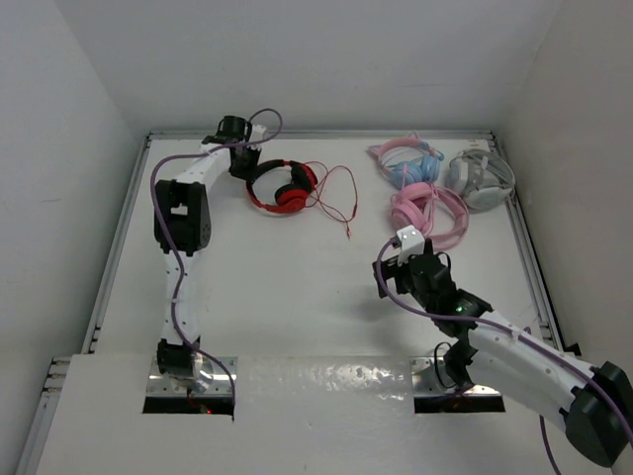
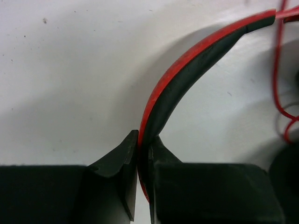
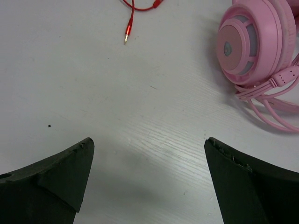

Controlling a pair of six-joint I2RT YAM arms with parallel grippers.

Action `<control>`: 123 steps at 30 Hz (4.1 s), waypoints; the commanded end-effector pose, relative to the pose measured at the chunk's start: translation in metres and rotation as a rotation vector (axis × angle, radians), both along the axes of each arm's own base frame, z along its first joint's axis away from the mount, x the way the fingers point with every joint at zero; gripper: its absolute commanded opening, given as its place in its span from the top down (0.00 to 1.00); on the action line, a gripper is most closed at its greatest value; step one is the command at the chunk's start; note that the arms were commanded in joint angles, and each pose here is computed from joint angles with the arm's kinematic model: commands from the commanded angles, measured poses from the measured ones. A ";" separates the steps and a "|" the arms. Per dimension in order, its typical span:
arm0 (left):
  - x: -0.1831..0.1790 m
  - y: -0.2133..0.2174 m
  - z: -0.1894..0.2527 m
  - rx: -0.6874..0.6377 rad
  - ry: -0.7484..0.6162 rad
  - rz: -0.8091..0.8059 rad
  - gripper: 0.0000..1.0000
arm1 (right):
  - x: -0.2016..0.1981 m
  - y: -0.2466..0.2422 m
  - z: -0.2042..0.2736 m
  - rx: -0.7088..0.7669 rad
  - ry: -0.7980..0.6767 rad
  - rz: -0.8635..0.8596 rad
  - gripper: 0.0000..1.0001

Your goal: Wrap the headphones

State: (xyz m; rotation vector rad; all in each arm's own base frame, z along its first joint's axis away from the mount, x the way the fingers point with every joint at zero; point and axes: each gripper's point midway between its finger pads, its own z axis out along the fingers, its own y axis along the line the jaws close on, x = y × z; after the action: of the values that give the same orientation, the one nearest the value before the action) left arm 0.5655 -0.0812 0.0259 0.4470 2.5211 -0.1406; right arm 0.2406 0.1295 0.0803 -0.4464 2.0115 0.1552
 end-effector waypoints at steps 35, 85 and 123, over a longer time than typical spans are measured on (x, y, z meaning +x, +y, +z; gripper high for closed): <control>-0.151 -0.075 0.427 -0.295 -0.673 -0.316 1.00 | 0.036 0.152 0.125 0.157 -0.418 0.508 0.01; -0.217 -0.150 0.248 -0.144 -0.276 -0.776 1.00 | 0.174 0.103 0.258 -0.102 -0.470 0.110 1.00; -0.198 -0.106 0.390 -0.288 -0.517 -0.502 1.00 | 0.142 0.119 0.068 0.312 -0.041 0.399 0.22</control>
State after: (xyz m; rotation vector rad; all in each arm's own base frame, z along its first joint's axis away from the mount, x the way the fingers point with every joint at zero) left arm 0.3760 -0.1925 0.3632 0.9476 1.9269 -0.5435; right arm 0.3830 0.2312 0.1349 -0.6701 1.8882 0.5777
